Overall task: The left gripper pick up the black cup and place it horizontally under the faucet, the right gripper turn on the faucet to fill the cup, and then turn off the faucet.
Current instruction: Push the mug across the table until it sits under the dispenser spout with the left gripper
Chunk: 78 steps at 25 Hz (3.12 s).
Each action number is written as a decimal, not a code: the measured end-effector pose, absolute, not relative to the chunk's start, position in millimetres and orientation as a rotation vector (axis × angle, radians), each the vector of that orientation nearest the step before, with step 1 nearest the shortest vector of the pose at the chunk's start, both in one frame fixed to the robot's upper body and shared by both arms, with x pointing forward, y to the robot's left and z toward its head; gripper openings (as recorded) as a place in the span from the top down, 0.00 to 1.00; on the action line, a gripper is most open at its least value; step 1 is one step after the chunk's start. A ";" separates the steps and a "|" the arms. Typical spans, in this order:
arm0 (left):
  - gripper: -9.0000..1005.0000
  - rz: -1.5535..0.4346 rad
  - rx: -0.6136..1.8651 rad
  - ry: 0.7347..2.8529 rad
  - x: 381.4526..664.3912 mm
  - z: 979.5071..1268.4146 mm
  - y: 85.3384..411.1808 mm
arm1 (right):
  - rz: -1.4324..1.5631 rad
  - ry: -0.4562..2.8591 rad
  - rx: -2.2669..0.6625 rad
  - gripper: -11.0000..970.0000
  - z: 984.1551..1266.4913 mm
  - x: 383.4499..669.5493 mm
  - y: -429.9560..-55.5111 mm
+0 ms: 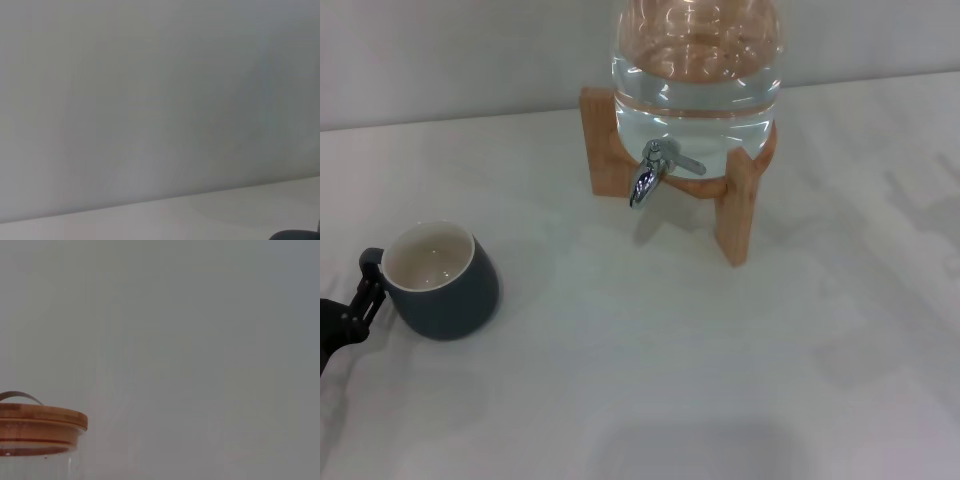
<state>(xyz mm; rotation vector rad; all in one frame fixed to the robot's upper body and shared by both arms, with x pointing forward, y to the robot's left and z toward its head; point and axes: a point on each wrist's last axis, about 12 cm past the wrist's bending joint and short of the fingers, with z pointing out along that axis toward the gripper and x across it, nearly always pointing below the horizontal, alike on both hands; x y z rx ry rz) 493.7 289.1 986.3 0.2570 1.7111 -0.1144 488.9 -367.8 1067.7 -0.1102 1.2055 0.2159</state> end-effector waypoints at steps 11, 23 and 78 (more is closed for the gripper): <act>0.44 -0.115 0.262 1.710 494.3 986.6 288.6 | 0.218 1.204 -0.112 0.11 1068.1 489.9 -367.2; 0.72 -0.121 0.277 1.711 493.7 986.0 287.0 | 0.219 1.205 -0.112 0.11 1067.9 489.7 -367.0; 0.91 -0.169 0.416 1.665 509.1 994.4 267.3 | 0.220 1.200 -0.119 0.12 1070.3 495.0 -365.7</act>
